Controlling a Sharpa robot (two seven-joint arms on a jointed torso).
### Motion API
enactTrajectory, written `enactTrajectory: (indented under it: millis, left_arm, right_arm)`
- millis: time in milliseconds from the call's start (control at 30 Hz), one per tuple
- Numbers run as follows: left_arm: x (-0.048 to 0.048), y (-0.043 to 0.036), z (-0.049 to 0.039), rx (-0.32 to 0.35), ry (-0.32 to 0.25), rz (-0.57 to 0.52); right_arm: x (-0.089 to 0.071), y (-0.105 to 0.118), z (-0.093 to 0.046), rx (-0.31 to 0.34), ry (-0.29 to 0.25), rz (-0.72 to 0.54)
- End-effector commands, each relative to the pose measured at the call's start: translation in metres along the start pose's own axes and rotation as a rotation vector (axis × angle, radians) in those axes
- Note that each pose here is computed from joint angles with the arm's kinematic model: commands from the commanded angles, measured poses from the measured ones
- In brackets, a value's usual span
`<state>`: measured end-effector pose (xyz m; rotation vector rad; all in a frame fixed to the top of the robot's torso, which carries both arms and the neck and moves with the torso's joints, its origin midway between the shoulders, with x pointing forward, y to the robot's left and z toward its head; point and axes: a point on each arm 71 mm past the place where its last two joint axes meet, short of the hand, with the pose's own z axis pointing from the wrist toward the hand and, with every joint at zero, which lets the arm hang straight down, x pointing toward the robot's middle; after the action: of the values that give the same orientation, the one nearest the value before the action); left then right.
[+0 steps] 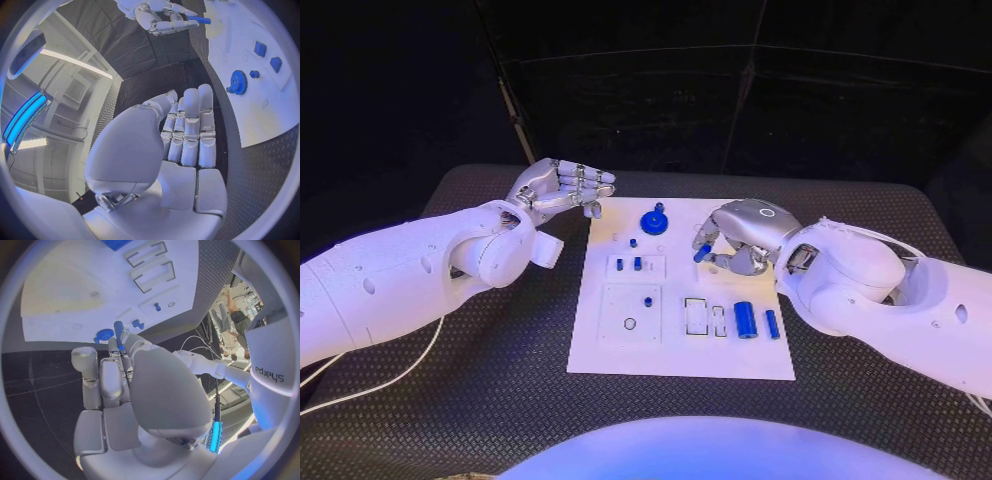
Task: Assemble the parts on the task board
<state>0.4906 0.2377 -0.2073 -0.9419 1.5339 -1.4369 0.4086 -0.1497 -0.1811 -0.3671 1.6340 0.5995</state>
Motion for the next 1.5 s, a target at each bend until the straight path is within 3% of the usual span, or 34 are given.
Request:
enactTrajectory:
  millis: [33,300,667,933,1500]
  left_arm:
    - [0.0019,-0.0012,0.0008,0.007,0.008,-0.007]
    - [0.0051,-0.0013,0.0022,0.009,0.015,-0.01]
    - [0.0112,-0.0019,0.005,0.013,0.028,-0.016]
    - [0.0134,-0.002,0.0061,0.013,0.033,-0.019]
    - [0.014,-0.0014,0.0073,0.012,0.035,-0.02]
  right_arm:
    - [-0.007,0.015,0.001,-0.056,-0.051,0.054]
    - [-0.001,0.05,0.02,-0.155,-0.03,0.111]
    - [0.046,0.098,0.031,-0.293,0.102,0.14]
    - [0.068,0.1,0.035,-0.304,0.173,0.116]
    - [0.078,0.097,0.038,-0.294,0.225,0.067]
